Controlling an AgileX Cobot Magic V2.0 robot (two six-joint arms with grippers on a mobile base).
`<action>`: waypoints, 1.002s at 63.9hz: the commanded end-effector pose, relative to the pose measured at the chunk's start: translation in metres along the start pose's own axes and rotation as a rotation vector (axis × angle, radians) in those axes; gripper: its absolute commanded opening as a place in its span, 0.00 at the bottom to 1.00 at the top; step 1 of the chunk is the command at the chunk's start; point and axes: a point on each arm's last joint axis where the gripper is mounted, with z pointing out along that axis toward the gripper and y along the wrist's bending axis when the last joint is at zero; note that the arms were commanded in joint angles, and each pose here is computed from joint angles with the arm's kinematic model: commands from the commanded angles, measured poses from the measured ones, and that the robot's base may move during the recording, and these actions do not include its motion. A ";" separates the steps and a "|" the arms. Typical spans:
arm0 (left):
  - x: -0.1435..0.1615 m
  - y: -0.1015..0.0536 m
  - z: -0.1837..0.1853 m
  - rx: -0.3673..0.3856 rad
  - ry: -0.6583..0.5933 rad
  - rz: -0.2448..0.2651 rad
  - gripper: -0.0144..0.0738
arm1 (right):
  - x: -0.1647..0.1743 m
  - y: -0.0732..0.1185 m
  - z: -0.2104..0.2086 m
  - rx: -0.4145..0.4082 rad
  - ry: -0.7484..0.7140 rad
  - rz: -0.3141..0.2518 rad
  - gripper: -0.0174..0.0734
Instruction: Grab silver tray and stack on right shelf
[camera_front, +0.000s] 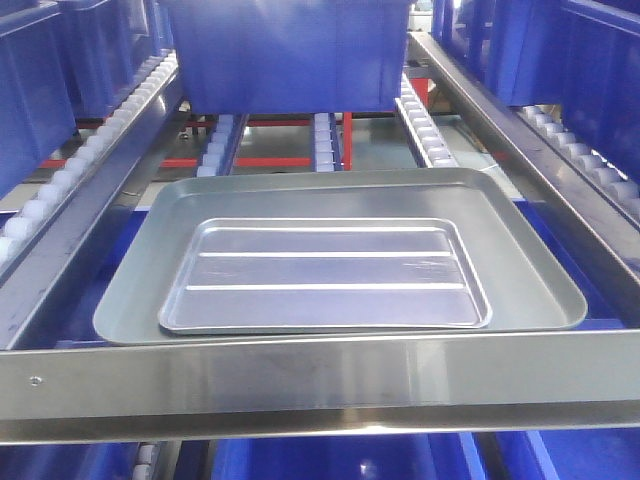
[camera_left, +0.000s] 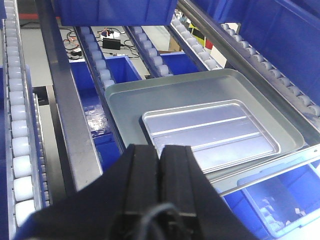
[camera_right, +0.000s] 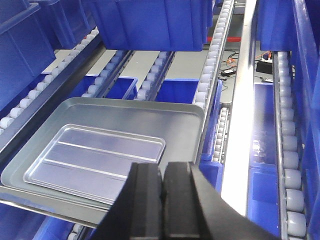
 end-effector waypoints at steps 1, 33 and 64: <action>-0.014 -0.003 -0.002 0.033 -0.086 0.010 0.06 | -0.015 0.003 -0.003 -0.019 -0.101 -0.026 0.25; -0.006 -0.004 -0.009 0.042 -0.081 0.038 0.06 | -0.015 0.003 -0.003 -0.019 -0.101 -0.026 0.25; 0.082 0.028 -0.003 -0.400 -0.343 -0.008 0.06 | -0.015 0.003 -0.003 -0.019 -0.102 -0.026 0.25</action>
